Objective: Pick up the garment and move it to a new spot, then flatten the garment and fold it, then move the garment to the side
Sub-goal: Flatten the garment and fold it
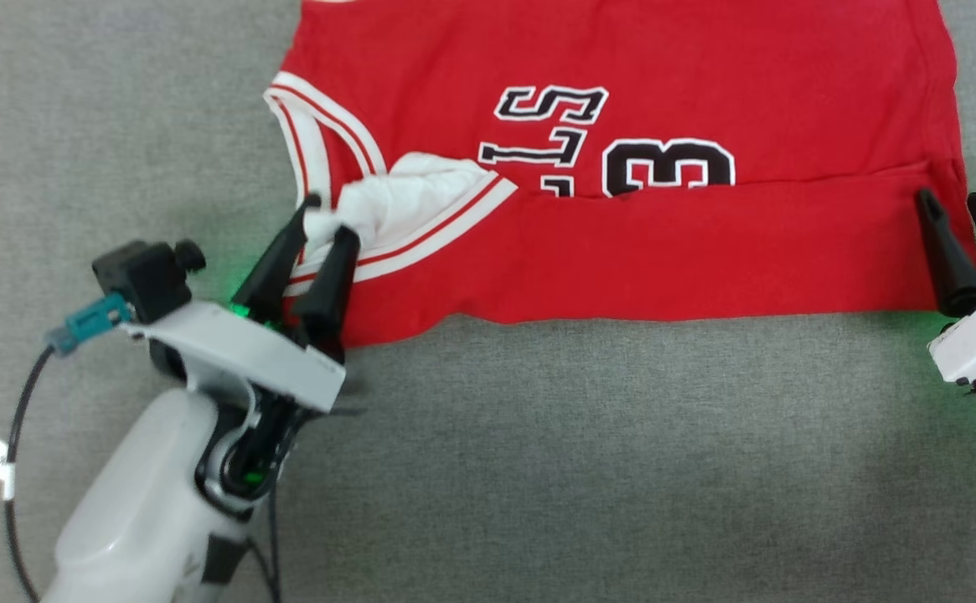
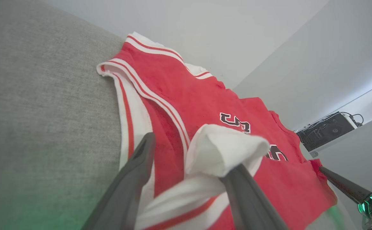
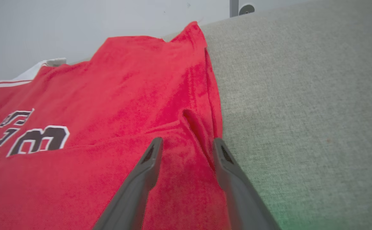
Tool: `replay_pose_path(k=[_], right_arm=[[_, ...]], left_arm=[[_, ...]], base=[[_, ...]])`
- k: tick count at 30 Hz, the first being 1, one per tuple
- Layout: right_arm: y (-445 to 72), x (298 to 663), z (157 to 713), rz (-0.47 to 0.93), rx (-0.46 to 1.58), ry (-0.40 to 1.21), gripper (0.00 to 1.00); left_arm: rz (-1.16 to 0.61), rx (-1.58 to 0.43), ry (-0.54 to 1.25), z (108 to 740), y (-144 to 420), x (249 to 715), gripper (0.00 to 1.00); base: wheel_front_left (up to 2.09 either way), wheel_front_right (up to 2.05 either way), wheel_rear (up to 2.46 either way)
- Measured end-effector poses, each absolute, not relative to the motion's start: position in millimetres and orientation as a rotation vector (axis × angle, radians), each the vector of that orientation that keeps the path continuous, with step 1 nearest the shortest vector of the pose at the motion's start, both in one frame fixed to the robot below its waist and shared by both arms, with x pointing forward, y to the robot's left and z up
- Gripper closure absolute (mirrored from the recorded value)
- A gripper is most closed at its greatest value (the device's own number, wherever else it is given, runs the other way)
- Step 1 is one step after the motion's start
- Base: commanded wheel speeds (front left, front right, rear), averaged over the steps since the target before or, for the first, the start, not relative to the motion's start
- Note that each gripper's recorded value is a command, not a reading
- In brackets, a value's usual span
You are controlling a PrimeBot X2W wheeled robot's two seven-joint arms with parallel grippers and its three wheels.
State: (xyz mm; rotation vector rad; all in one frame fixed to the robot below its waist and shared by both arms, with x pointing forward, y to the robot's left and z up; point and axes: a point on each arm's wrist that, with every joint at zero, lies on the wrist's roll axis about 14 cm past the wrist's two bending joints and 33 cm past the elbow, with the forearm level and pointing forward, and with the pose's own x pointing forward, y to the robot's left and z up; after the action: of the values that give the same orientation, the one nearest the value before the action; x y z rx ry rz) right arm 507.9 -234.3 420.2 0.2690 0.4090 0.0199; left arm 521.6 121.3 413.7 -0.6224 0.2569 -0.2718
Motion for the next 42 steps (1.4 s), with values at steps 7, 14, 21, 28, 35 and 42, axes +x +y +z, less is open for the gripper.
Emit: replay_pose_path(k=[7,14,21,28,35,42], right_arm=[[-222.8,508.8,456.9,0.066,0.245,0.316,0.0],[-217.0,503.9,478.8,0.085,0.248,0.258,0.0],[-219.5,507.0,480.6,0.078,0.254,0.248,0.0],[-220.6,507.1,478.5,0.075,0.247,0.251,0.0],[-223.1,507.2,475.3,0.069,0.244,0.256,0.0],[-227.7,510.8,472.7,0.061,0.24,0.259,0.0]], left_arm=[[-0.289,-0.439,0.335,423.7,148.3,501.2,0.0],[-0.363,-0.34,0.511,431.9,151.0,484.2,0.0],[-0.365,-0.335,0.778,420.3,157.2,482.3,0.0],[-0.391,-0.269,0.975,410.7,157.0,476.1,0.0],[-0.439,-0.269,1.097,400.7,144.9,458.5,0.0],[-0.449,-0.289,1.124,391.2,138.5,459.8,0.19]], base=[[0.0,0.0,0.0],[0.0,0.0,0.0],[0.0,0.0,0.0],[0.0,0.0,0.0],[0.0,0.0,0.0],[0.0,0.0,0.0]])
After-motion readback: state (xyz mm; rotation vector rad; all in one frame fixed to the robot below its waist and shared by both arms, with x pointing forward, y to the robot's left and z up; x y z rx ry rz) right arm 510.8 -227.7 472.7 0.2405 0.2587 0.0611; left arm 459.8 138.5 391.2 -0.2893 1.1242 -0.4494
